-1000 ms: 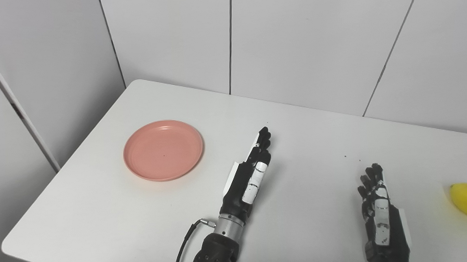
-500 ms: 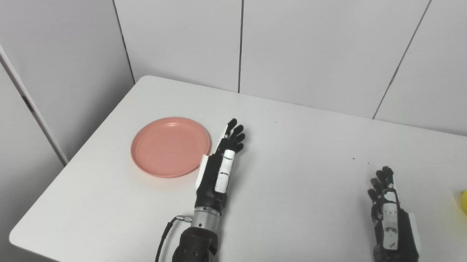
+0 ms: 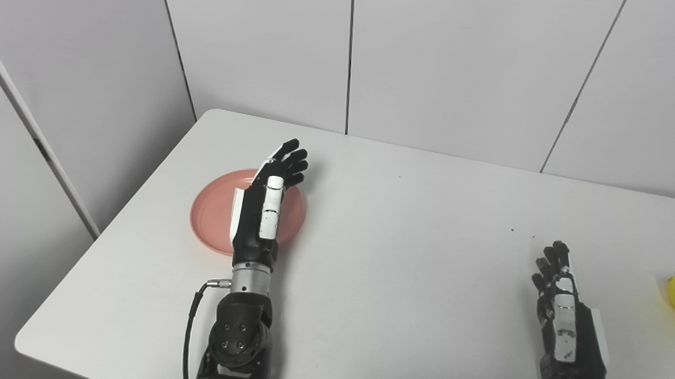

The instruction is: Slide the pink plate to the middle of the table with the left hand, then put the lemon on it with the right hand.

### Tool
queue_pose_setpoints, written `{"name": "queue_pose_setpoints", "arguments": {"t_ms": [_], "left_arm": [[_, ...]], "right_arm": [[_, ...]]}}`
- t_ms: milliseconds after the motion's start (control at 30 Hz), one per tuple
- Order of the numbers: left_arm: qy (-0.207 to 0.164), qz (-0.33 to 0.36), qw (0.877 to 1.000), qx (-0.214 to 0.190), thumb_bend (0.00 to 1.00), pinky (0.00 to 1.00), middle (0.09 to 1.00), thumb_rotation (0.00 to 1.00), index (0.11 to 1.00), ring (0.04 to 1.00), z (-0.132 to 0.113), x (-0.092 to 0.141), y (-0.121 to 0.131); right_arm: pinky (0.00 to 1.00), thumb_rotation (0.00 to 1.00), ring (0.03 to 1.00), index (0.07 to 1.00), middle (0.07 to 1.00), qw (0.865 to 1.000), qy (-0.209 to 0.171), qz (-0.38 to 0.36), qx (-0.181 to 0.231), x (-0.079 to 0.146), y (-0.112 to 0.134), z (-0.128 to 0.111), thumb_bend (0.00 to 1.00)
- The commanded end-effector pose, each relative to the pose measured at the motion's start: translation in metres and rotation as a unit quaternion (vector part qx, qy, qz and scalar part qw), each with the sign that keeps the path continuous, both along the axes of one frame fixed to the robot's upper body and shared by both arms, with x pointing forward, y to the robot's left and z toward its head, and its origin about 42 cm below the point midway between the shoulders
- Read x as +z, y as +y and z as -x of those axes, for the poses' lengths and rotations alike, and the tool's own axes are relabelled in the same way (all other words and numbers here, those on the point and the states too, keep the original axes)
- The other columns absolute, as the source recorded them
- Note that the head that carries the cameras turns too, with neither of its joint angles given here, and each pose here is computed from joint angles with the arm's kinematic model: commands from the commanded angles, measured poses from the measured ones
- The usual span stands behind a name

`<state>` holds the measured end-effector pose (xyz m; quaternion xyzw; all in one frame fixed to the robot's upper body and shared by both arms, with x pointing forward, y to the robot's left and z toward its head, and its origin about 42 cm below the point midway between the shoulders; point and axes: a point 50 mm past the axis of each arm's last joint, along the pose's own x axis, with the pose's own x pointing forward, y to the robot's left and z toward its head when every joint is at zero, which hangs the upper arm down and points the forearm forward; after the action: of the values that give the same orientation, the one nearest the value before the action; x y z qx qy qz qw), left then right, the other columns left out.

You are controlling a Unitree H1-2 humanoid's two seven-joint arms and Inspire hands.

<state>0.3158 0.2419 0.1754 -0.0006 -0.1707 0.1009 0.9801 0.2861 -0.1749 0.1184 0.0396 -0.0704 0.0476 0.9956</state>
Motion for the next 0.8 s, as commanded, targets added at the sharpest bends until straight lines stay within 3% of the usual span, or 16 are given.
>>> {"name": "queue_pose_setpoints", "arguments": {"t_ms": [0, 133, 300, 600, 767], "left_arm": [[-0.042, -0.016, 0.999, 0.007, 0.81, 0.85, 0.797, 1.00, 0.776, 0.799, -0.010, 0.021, 0.011], [-0.050, -0.030, 0.998, 0.038, 0.78, 0.84, 0.787, 1.00, 0.768, 0.787, -0.017, 0.019, 0.039], [-0.048, -0.028, 0.996, 0.076, 0.80, 0.82, 0.771, 1.00, 0.752, 0.780, -0.028, 0.020, 0.075], [-0.057, -0.047, 0.990, 0.118, 0.78, 0.76, 0.759, 1.00, 0.742, 0.759, -0.037, 0.034, 0.116], [-0.044, -0.051, 0.990, 0.125, 0.86, 0.74, 0.759, 1.00, 0.744, 0.749, -0.037, 0.035, 0.141]], "right_arm": [[1.00, 1.00, 1.000, 1.000, 1.000, 1.000, 0.012, 0.009, -0.003, -0.013, -0.007, 0.007, 0.73], [1.00, 1.00, 1.000, 1.000, 1.000, 1.000, 0.019, 0.009, -0.009, -0.011, -0.004, 0.007, 0.78], [1.00, 1.00, 1.000, 1.000, 1.000, 1.000, 0.006, 0.005, -0.005, -0.011, -0.004, 0.007, 0.73], [1.00, 1.00, 1.000, 1.000, 1.000, 1.000, 0.001, 0.005, -0.015, -0.012, -0.004, 0.004, 0.74], [1.00, 1.00, 1.000, 1.000, 1.000, 1.000, 0.003, 0.004, -0.018, -0.011, -0.003, 0.003, 0.73]]}}
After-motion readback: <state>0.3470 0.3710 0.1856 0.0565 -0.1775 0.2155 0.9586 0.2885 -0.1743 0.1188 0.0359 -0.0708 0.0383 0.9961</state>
